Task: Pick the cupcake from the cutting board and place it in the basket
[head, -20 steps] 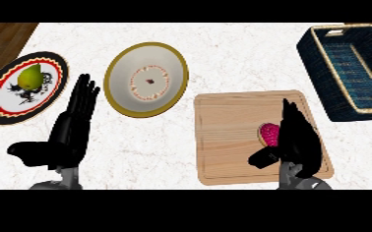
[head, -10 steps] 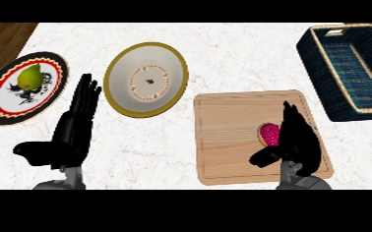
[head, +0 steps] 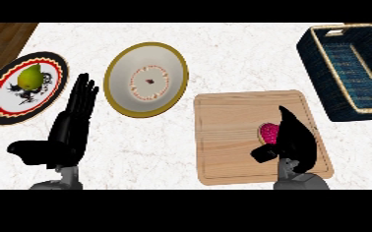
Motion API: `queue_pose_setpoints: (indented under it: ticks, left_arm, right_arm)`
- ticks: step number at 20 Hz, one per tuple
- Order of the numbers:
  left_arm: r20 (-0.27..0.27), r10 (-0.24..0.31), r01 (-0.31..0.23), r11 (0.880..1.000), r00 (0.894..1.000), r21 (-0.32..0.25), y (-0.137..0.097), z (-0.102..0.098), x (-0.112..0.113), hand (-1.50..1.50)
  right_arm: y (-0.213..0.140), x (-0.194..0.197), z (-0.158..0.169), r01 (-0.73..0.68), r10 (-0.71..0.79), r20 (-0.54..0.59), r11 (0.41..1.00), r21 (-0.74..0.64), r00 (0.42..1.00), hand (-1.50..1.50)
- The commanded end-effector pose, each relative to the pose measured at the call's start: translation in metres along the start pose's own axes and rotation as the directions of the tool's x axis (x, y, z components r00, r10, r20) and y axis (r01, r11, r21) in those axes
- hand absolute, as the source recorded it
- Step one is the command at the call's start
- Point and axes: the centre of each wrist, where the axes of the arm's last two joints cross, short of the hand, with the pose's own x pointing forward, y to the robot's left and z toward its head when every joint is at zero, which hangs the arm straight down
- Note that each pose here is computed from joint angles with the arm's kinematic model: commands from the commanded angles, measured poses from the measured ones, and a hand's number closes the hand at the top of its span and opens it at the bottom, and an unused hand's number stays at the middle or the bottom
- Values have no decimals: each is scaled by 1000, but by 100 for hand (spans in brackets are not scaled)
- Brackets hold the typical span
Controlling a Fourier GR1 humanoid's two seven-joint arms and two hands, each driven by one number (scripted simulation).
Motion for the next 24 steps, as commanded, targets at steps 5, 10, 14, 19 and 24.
queue_pose_setpoints:
  ticks: [5, 10, 14, 19, 24]
  left_arm:
    - [6, 2, -2, 1000, 1000, 13, 4, 2, 0, 0]
    - [1, -5, 5, 1000, 1000, -14, 7, -3, 2, 0]
    - [5, 2, -2, 1000, 1000, -12, 1, 3, -2, 0]
    - [11, 12, -11, 999, 1000, -34, -13, -1, 8, 0]
    - [55, 18, -14, 997, 998, -72, -24, -3, 12, 0]
  right_arm:
    - [13, -8, -10, -130, 126, 73, 990, 57, 989, 150]
    - [19, -1, -15, -169, 165, 88, 985, 35, 982, 150]
    - [18, 14, 10, -181, 180, 102, 983, 4, 978, 150]
    - [-26, 40, -66, -58, 48, -112, 994, -91, 993, 150]
    - [-80, 34, -105, 31, -136, -405, 967, -255, 904, 150]
